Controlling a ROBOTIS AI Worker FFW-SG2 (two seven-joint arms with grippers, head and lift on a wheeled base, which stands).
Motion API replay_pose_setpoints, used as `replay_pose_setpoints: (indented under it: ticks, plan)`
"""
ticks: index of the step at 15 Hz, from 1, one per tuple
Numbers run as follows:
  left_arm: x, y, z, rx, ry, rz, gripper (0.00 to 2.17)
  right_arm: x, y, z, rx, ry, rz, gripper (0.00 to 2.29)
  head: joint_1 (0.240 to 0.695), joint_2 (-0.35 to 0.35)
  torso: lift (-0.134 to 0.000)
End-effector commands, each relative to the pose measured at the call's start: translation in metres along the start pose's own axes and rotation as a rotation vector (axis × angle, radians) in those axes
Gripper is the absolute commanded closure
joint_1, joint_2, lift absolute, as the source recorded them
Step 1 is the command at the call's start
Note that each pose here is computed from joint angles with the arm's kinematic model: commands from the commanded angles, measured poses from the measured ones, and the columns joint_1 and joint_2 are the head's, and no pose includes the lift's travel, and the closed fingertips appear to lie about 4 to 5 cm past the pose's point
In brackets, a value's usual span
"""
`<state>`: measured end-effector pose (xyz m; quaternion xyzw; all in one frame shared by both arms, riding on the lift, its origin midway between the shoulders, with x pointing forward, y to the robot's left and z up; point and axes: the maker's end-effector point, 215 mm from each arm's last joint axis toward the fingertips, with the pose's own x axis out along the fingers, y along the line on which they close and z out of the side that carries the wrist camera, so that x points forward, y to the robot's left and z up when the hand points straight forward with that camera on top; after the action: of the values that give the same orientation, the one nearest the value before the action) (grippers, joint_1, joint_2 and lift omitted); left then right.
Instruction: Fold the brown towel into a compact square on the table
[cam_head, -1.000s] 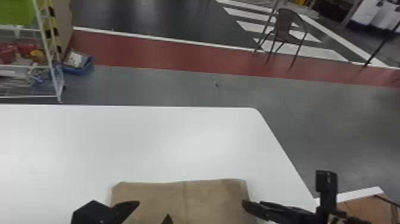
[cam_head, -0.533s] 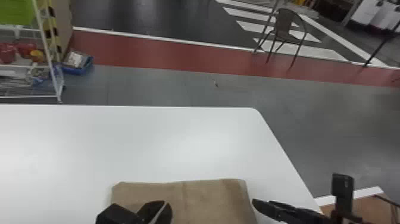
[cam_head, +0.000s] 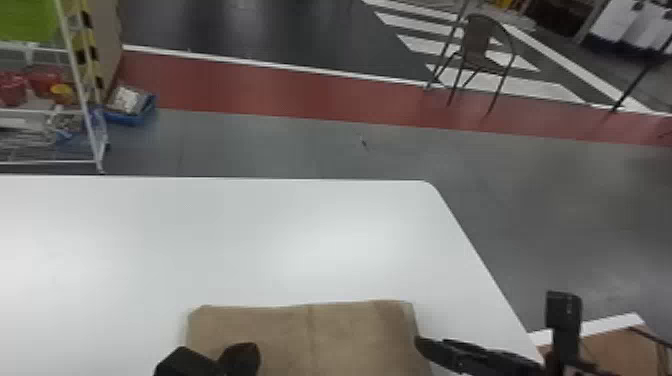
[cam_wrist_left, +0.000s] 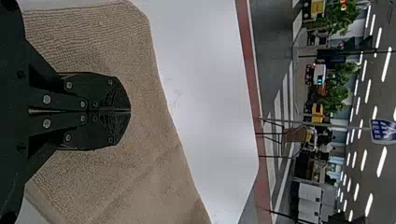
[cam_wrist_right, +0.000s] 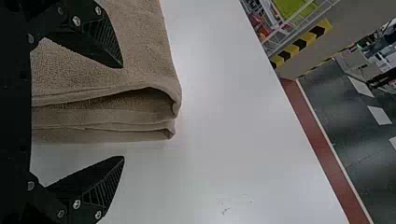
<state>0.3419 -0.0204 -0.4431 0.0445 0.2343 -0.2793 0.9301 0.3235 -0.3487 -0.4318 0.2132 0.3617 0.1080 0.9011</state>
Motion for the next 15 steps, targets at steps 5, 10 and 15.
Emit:
replay_pose_setpoints:
  ticks: [5,10,15]
  plan:
    - [0.009,0.008,-0.017,0.020,0.034,0.023,2.01,0.010,0.005,-0.012,0.006,0.049,-0.011,0.21,0.695,-0.350,-0.123]
    - [0.011,0.009,-0.023,0.023,0.043,0.023,2.01,0.024,0.006,-0.018,0.017,0.074,-0.009,0.21,0.695,-0.350,-0.123]
    - [0.011,0.010,-0.024,0.030,0.046,0.029,2.01,0.035,0.010,-0.024,0.024,0.103,-0.003,0.28,0.695,-0.350,-0.123]
